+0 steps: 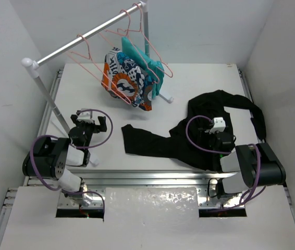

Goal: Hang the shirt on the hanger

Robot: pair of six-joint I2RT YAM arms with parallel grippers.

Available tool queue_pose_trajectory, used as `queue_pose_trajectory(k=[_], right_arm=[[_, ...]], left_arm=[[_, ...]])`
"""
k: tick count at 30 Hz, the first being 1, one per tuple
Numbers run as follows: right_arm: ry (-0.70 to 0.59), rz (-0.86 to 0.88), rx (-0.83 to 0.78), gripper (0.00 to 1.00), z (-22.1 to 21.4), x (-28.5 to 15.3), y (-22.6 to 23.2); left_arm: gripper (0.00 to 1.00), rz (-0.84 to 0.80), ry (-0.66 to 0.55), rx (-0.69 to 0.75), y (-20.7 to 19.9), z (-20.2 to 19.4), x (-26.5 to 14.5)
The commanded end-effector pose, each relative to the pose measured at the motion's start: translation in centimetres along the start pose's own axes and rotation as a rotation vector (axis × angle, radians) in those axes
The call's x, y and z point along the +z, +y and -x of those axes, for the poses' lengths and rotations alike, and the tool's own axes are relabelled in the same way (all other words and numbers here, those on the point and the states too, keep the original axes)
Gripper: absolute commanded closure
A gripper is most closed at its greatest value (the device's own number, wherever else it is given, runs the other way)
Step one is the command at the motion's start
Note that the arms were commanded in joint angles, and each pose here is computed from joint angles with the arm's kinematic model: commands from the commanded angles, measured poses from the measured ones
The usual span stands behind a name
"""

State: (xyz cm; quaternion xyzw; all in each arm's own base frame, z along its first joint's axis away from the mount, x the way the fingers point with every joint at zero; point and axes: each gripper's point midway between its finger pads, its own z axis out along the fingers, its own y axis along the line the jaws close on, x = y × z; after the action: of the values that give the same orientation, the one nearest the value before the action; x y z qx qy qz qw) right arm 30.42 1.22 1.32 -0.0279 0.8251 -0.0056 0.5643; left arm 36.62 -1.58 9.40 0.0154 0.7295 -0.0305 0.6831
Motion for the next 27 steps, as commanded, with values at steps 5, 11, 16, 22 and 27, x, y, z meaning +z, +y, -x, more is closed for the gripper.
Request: queue_pose_trajectory(k=[5, 11, 16, 22, 27], right_arm=[[-0.002, -0.108, 0.085, 0.01, 1.2, 0.6, -2.3], [-0.084, -0.222, 0.292, 0.01, 9.4, -0.3, -4.9], [0.146, -0.252, 0.512, 0.26, 7.2, -1.5, -3.8], [0.404, -0.322, 0.584, 0.09, 3.5, -2.3, -3.2], [0.511, -0.216, 0.522, 0.35, 2.8, -0.4, -1.6]], left_arm=[[0.00, 0.003, -0.068, -0.006, 0.3, 1.9, 0.5], [0.00, -0.176, -0.095, 0.091, -2.7, 6.5, 0.0], [0.00, -0.228, -0.088, 0.282, -3.9, 7.4, -1.6], [0.00, -0.233, -0.049, 0.383, -4.3, 8.3, -1.9], [0.00, -0.272, -0.028, 0.551, -4.4, 9.8, -2.2]])
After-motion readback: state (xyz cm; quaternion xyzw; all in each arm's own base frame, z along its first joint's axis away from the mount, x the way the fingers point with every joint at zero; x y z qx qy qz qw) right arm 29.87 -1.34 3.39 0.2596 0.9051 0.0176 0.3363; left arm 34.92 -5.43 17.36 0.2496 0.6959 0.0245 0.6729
